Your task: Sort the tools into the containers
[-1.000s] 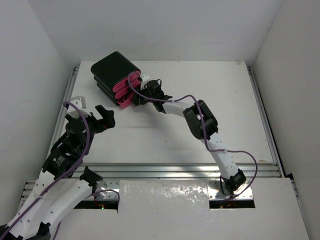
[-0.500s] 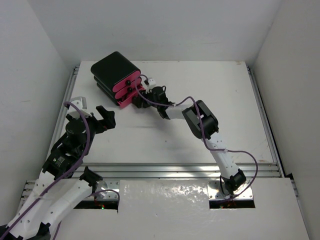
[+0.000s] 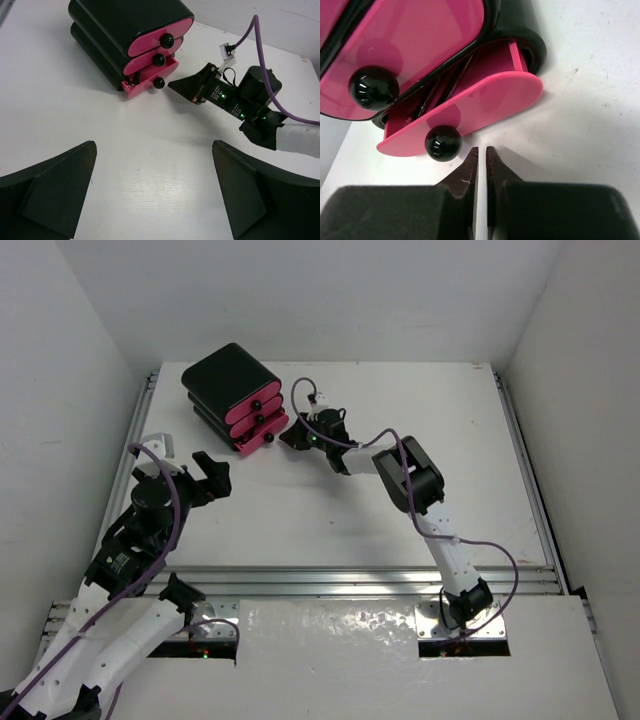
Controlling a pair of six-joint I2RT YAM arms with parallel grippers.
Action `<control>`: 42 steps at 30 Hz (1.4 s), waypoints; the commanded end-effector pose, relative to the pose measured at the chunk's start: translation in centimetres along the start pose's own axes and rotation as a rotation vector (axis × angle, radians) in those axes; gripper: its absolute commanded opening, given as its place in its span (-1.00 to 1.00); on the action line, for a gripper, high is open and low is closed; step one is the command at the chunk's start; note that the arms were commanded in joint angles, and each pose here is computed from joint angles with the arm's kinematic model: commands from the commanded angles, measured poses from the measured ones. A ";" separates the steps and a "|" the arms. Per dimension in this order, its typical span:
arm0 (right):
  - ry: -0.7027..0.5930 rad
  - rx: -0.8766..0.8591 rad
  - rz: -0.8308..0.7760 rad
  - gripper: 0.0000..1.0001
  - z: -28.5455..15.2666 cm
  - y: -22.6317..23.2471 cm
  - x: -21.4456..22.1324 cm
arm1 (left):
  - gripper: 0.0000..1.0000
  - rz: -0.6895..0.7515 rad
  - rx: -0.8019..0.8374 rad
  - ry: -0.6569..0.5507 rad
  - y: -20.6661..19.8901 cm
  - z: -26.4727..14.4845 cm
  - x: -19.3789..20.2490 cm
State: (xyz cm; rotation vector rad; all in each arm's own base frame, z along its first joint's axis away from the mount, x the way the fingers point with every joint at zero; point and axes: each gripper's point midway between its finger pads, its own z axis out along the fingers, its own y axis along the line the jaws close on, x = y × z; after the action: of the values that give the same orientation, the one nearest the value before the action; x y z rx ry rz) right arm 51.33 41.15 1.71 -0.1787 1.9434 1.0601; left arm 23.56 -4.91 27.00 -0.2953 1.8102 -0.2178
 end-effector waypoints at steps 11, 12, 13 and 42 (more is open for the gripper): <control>-0.012 -0.125 0.150 -0.91 1.6 2.3 -0.5 | 0.98 -0.015 0.025 -0.038 -0.5 0.0 -0.9; -0.008 -0.130 0.162 -0.91 1.9 2.4 -0.3 | 0.98 -0.015 0.025 -0.038 -0.5 0.0 -0.9; -0.016 -0.139 0.165 -0.91 1.9 2.5 -0.5 | 0.98 -0.015 0.025 -0.039 -0.5 0.0 -0.9; -0.039 -0.167 0.219 -0.72 5.5 2.0 -1.4 | 0.98 -0.016 0.036 -0.044 -0.6 -0.1 -1.0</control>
State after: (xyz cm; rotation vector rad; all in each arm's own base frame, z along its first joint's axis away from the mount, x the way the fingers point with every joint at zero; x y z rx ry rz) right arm 54.78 45.70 1.25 -0.0168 1.9137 1.3478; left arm 23.41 -5.10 27.27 -0.2869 1.8014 -0.2370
